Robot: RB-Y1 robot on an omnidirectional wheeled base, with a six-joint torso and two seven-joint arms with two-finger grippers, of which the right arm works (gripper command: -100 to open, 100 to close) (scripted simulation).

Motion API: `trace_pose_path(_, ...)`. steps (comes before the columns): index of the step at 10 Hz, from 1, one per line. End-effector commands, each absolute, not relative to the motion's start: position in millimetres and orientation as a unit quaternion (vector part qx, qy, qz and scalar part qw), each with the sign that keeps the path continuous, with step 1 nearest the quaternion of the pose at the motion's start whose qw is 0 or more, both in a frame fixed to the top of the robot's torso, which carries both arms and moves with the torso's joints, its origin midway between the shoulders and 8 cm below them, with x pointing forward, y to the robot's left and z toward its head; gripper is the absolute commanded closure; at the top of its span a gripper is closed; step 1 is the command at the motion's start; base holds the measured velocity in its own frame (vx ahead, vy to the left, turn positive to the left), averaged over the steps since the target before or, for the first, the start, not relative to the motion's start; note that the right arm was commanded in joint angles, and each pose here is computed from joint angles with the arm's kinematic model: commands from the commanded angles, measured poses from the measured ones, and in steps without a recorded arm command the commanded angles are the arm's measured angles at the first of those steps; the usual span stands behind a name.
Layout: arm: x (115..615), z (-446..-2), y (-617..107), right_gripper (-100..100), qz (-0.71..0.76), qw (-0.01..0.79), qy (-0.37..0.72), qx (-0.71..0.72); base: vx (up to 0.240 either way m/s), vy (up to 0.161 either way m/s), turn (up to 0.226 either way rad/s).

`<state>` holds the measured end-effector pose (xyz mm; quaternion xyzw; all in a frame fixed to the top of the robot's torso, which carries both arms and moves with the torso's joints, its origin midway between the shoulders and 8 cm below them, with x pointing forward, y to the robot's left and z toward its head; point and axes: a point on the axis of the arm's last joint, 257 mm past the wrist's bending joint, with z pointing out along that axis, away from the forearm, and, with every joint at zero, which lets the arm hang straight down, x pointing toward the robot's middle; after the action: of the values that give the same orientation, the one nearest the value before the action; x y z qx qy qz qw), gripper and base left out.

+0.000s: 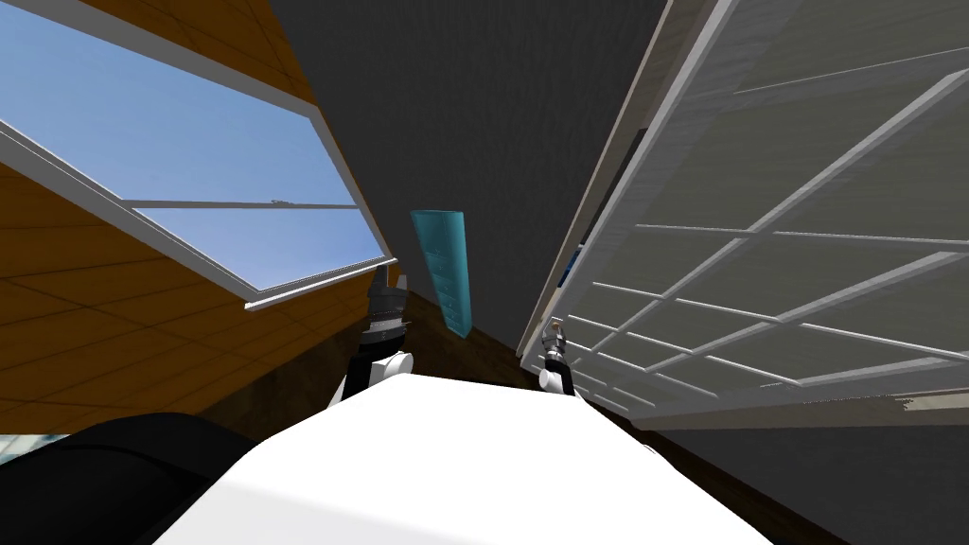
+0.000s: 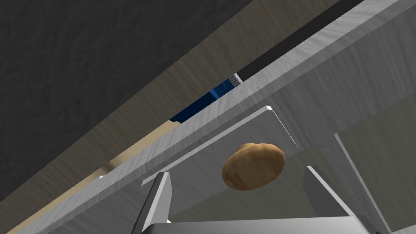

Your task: Pull the door open

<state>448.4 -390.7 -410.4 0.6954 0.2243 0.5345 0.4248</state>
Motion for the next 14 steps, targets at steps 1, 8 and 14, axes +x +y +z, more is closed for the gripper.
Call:
trace_pose_path(1, 445.8, -409.5, -391.2, -100, 0.547, 0.413, 0.199, 0.701, -0.062, -0.022, 0.129)
trace_pose_path(8, 437.7, -407.4, -393.0, -100, 0.586, 0.366, 0.114, 0.714, -0.046, -0.019, 0.063)
trace_pose_path(14, 431.1, -405.8, -394.7, -100, 0.611, 0.33, 0.052, 0.718, -0.051, -0.017, 0.066)
